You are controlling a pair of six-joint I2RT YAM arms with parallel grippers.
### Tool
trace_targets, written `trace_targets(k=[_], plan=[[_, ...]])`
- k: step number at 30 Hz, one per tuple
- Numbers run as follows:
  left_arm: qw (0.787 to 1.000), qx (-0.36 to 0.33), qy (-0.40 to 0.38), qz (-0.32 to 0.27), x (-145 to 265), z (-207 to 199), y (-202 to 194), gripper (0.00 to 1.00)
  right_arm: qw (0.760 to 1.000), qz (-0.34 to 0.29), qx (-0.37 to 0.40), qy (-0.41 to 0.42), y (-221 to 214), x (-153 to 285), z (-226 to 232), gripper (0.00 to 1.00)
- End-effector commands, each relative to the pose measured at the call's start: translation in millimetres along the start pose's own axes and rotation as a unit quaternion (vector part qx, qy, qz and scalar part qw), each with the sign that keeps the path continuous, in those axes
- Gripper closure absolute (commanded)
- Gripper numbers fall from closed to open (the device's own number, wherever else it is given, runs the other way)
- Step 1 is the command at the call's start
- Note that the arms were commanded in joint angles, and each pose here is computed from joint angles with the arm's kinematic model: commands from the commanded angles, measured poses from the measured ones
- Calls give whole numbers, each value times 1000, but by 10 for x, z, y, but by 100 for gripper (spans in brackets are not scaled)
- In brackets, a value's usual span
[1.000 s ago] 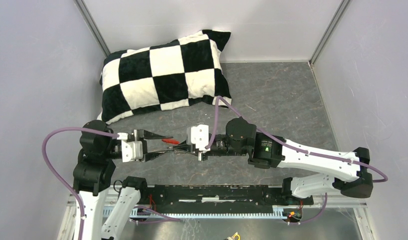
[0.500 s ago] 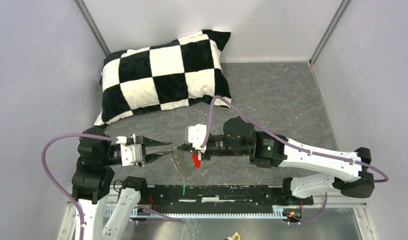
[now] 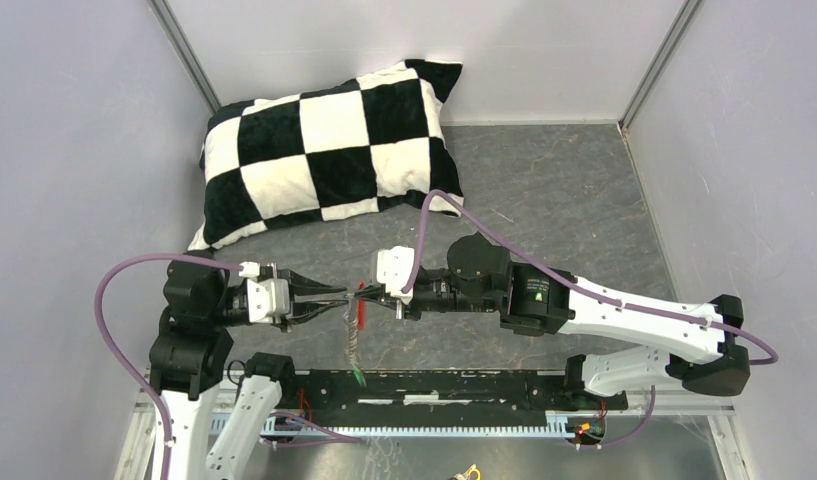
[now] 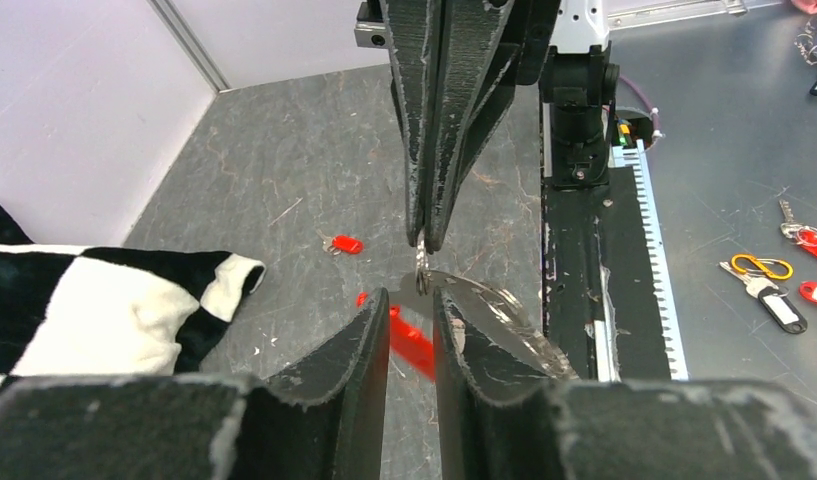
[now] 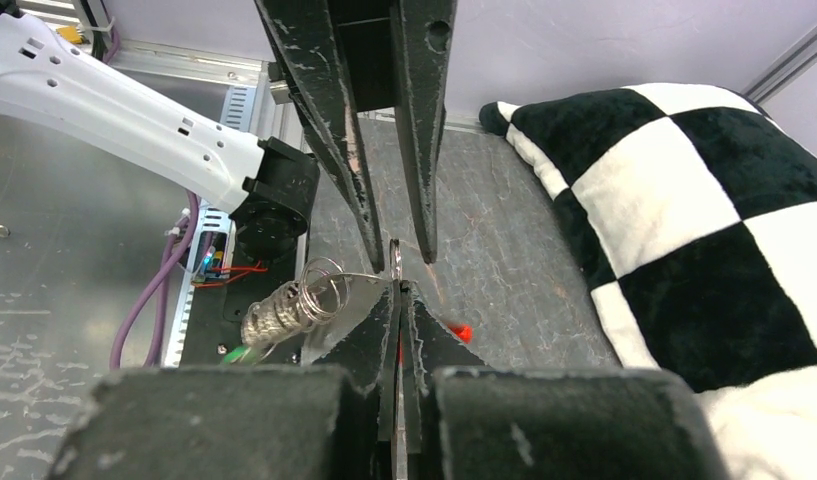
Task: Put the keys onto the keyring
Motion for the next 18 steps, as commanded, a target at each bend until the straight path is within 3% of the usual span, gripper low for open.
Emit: trace_targets(k=[1,10,13,18], plan=[[1000,28,-2,-2,-3,28,62,71,999,-54,2,3,362,14,11,100],[998,49,-27,-19,-11,-74,101,85,999,-52,-1,14,369,-24,44,100],[998,50,-29,-20,-12,-83,99,97,998,-54,-2,13,383,-15,41,100],[999,48,-19,-12,-11,-77,35,98,998,-61,-5,5,423,7,20,99]])
Point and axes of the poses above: each gripper's point midway between its finger pads, its own x axis back along the fingers, its own z axis along the line the jaws close on, y = z × x, the point moved 2 cm from there along x, back along the fingers, and after that the axes turned 10 degrees about -x, right-handed, at the moved point
